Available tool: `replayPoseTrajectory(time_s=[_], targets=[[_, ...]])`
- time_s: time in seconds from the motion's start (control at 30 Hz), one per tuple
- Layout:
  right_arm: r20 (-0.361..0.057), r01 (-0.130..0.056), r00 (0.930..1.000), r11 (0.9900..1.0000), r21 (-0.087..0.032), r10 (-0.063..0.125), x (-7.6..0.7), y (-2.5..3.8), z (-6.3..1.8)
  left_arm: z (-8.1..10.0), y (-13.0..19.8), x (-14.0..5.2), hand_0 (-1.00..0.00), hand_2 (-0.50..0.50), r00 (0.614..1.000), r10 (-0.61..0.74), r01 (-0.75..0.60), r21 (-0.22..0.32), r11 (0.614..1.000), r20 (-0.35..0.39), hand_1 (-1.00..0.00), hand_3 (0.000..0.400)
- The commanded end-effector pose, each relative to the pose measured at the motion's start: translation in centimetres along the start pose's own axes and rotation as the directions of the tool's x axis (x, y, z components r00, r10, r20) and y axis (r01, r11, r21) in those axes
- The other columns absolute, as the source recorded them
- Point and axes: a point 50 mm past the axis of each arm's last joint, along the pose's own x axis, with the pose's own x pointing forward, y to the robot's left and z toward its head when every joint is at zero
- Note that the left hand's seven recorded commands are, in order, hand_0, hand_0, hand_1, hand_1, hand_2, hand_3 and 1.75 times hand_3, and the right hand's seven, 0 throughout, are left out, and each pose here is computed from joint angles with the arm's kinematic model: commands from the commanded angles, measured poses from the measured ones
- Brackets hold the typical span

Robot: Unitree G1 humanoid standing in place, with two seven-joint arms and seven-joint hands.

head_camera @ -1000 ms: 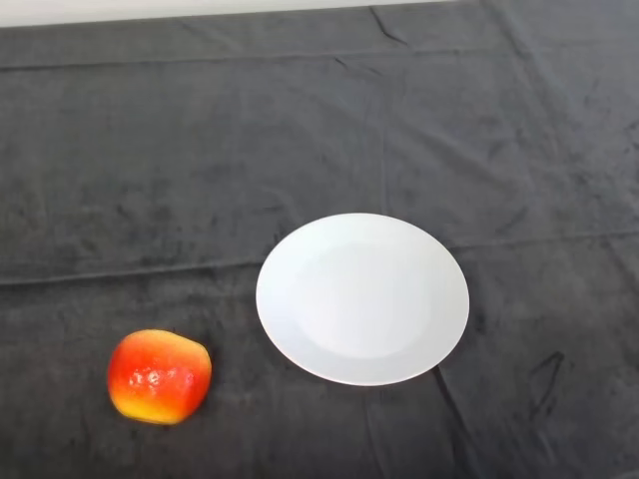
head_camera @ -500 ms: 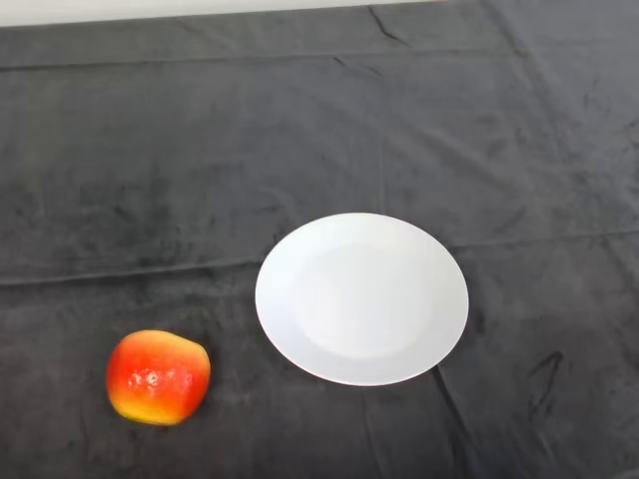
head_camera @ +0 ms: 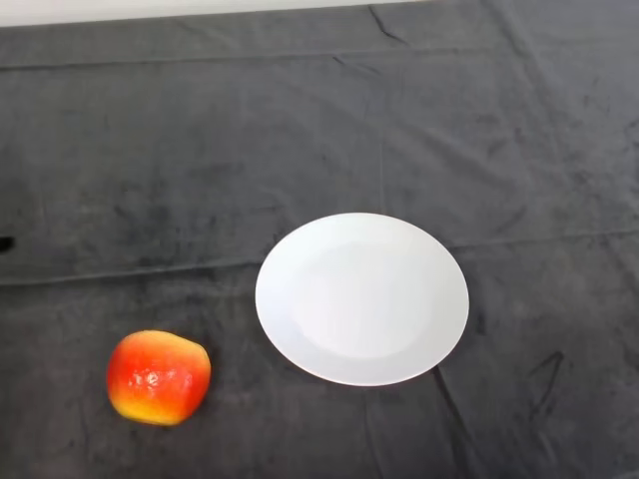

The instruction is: Move the apple to the plate

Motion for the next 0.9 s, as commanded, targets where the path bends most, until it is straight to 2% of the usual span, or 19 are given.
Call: replayPoseTrajectory(time_s=[0.03, 0.47, 0.9], targets=[[-0.030, -0.001, 0.9996, 0.9996, -0.027, 0.000, 0.16, 0.08, -1.16, 0.7, -0.5, -0.6, 0.00, 0.00, 0.998, -0.053, 0.052, 0.046, 0.998, 0.018, 0.00, 0.000], [-0.028, -0.002, 0.9996, 0.9997, -0.026, 0.002, 0.15, 0.07, -1.18, 2.9, -5.7, -2.5, 0.00, 0.00, 0.964, -0.265, 0.262, 0.099, 0.960, 0.017, 0.00, 0.000], [-0.028, -0.003, 0.9996, 0.9997, -0.026, 0.003, 0.15, 0.07, -1.18, 3.8, -9.3, -4.5, 0.00, 0.00, 0.893, -0.449, 0.445, 0.139, 0.885, -0.002, 0.00, 0.000]])
